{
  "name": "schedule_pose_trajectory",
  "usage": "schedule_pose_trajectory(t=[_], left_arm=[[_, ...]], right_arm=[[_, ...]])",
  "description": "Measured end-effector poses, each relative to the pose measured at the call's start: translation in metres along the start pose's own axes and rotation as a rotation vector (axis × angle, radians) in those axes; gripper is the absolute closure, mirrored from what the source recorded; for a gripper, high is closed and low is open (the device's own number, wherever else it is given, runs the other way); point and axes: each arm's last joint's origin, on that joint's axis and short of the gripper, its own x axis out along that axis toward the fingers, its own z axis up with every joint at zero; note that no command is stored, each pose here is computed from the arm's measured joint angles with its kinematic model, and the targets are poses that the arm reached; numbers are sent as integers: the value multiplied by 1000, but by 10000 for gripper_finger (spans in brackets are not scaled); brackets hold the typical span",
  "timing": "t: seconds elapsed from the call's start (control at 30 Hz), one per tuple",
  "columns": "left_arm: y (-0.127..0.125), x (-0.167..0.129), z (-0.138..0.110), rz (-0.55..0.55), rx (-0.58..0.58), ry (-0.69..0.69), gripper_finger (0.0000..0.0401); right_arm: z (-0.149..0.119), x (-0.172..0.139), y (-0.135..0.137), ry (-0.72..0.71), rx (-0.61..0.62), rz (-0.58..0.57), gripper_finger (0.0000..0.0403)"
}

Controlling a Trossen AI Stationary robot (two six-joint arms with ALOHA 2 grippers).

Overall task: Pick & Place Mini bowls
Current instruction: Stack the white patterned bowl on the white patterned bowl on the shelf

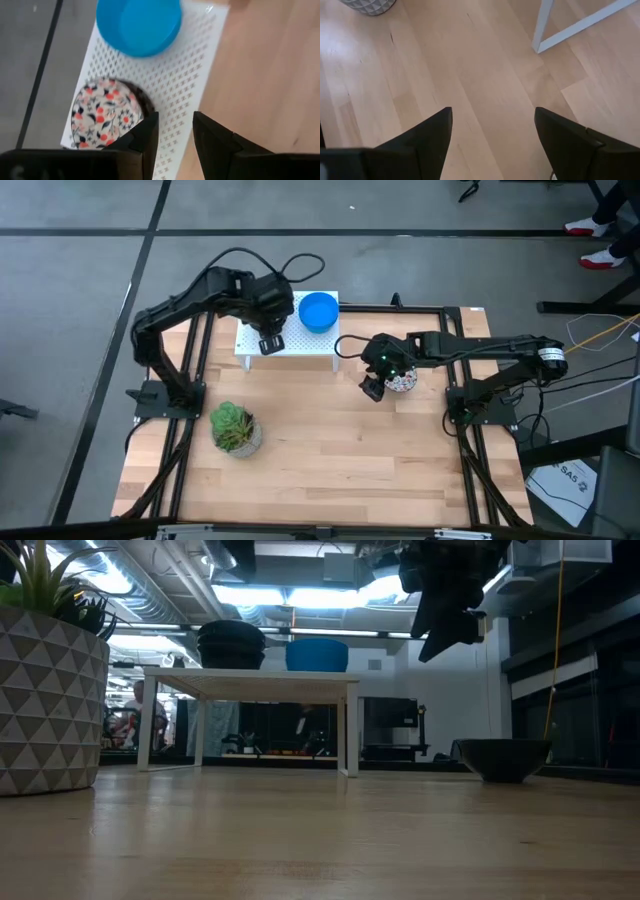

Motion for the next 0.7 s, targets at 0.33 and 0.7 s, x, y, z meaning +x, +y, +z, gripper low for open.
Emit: schedule_pose_trajectory(t=[0.33, 0.7], left_arm=[[-38, -36, 0, -97, 85, -132, 285], [-73, -45, -7, -222, 139, -129, 285]], right_arm=[[-22, -2, 2, 162, -62, -130, 121], [-34, 1, 4, 139, 82, -299, 121]])
